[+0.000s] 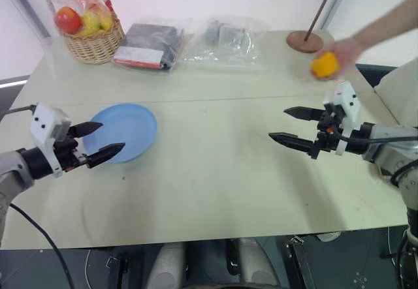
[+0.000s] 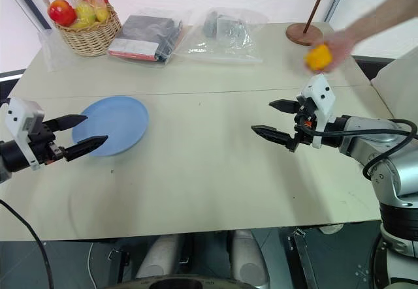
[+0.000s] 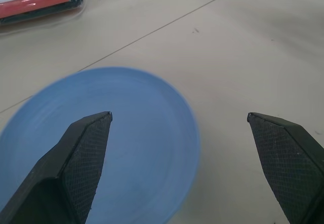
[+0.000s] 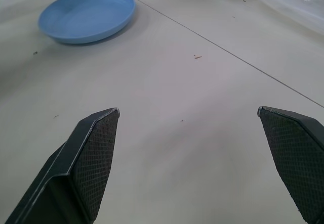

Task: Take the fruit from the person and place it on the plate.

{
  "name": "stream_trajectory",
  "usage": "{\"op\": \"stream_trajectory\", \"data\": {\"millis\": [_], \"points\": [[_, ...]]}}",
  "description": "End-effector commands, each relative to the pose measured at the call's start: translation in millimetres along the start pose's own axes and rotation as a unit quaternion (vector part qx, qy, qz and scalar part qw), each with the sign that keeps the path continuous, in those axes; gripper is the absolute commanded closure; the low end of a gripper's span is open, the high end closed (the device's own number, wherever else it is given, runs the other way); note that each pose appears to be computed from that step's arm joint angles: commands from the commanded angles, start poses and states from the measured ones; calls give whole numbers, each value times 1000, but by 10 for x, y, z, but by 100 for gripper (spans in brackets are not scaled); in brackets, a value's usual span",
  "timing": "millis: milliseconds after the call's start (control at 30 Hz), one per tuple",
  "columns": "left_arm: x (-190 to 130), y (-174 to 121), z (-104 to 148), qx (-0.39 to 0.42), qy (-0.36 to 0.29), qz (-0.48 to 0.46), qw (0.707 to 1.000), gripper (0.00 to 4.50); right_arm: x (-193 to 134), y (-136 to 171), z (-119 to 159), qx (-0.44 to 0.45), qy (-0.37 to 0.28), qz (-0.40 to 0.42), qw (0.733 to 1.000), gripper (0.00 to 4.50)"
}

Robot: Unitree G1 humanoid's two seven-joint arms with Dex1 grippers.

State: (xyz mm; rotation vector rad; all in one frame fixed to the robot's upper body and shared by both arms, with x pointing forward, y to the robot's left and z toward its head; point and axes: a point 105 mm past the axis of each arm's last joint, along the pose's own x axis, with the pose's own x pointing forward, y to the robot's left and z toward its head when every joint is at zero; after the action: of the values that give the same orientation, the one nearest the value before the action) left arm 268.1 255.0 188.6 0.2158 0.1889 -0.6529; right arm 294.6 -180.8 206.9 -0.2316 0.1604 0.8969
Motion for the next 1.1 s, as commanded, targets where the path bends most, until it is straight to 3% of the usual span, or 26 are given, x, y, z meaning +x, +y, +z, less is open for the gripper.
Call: {"op": "stream_trajectory", "data": {"millis": [33,400,700,1100], "points": [[13,-6,104,17,-14,-2,1000,0,-34,-10,105,-20,-17,-7,1000,3],[91,-49,166,22,-42,12,999,0,53,14,180,-22,-38,-7,999,3],[111,-68,150,18,-41,9,999,0,365,104,672,15,-136,-27,990,3],[153,-87,180,22,-47,5,999,0,514,184,868,76,-169,-28,982,3]]}}
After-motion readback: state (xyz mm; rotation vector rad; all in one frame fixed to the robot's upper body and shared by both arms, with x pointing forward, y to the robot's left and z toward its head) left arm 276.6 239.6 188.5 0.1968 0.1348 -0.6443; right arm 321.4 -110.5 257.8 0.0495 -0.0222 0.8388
